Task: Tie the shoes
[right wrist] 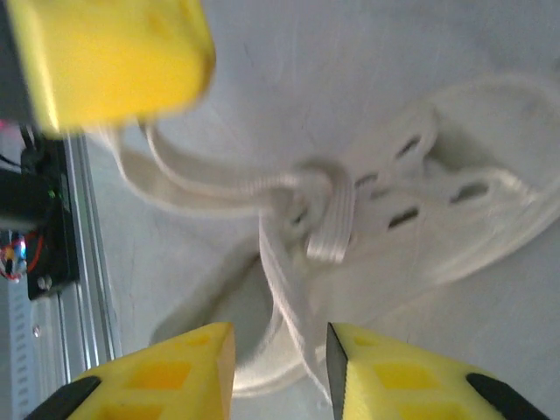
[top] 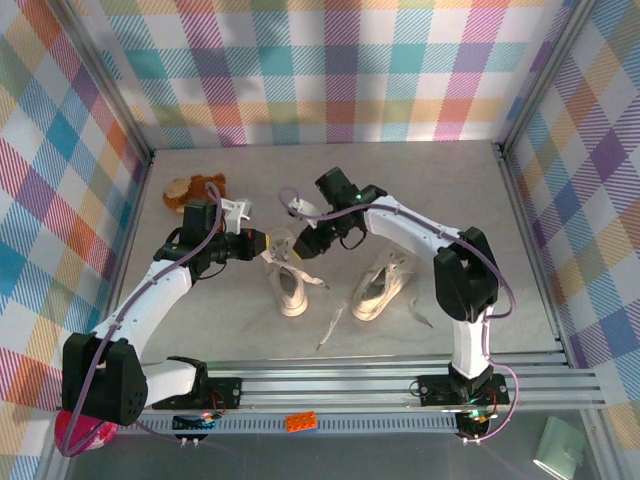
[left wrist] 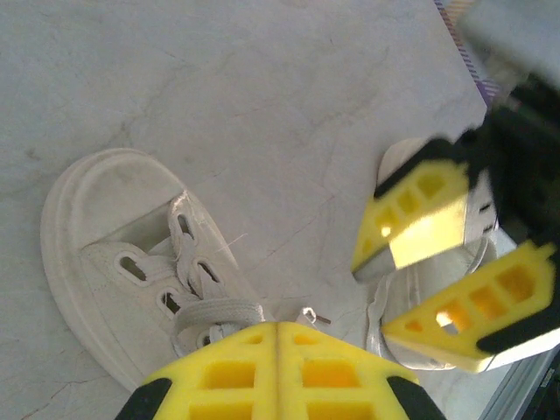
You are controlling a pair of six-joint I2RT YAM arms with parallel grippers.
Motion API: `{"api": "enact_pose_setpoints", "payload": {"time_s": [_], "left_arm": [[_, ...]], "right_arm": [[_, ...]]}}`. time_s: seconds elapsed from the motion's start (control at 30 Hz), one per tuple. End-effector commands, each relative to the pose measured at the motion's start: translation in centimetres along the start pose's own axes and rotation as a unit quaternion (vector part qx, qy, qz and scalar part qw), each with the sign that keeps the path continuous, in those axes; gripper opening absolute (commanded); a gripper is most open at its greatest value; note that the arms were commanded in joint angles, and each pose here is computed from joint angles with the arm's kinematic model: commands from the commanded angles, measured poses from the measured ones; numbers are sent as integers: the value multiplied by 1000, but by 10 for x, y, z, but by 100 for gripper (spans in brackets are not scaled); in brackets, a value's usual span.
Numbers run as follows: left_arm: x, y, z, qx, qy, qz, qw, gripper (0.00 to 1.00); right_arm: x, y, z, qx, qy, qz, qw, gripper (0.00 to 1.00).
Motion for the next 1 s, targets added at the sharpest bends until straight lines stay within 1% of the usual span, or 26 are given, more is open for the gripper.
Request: {"api": "enact_pose_setpoints", "payload": {"time_s": [0.0, 0.37, 0.43, 0.47, 0.67, 0.8, 0.83, 0.9, 0.97], "left_arm": [[-3, 6, -9, -15, 3, 18, 1000, 0], [-3, 1, -10, -14, 4, 13, 1000, 0], [-3, 2, -10, -16, 5, 15, 1000, 0], [-3, -3, -10, -3, 8, 7, 1000, 0], [-2, -3, -10, 0, 9, 7, 1000, 0], [-2, -3, -10, 1, 10, 6, 1000, 0], [-2, -3, -10, 1, 11, 6, 1000, 0], [-2, -4, -11, 2, 11, 7, 1000, 0], [-2, -5, -11, 3, 14, 6, 1000, 0]], "right_arm": [[-6, 7, 10, 17, 24, 36, 999, 36], [-19, 21, 55, 61, 31, 39, 997, 37], [-21, 21, 58, 65, 28, 41, 997, 37], [-22, 20, 59, 69, 26, 42, 996, 37], [-21, 15, 61, 80, 28, 40, 996, 37], [-21, 12, 61, 92, 18, 37, 995, 35], [-22, 11, 61, 94, 15, 37, 995, 33], [-22, 12, 60, 95, 8, 35, 995, 25], [-20, 15, 55, 84, -4, 29, 996, 13]]}}
Point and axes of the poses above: each hand's point on the last joint's axis, 136 mm out from that joint toward the fingers, its own z axis out along the fingers, its own x axis along the line the jaws close on, y = z × x, the point moved 9 cm from there along -z, back along the fingers, and after that the axes turned 4 degrees about z, right-handed, at the moved point
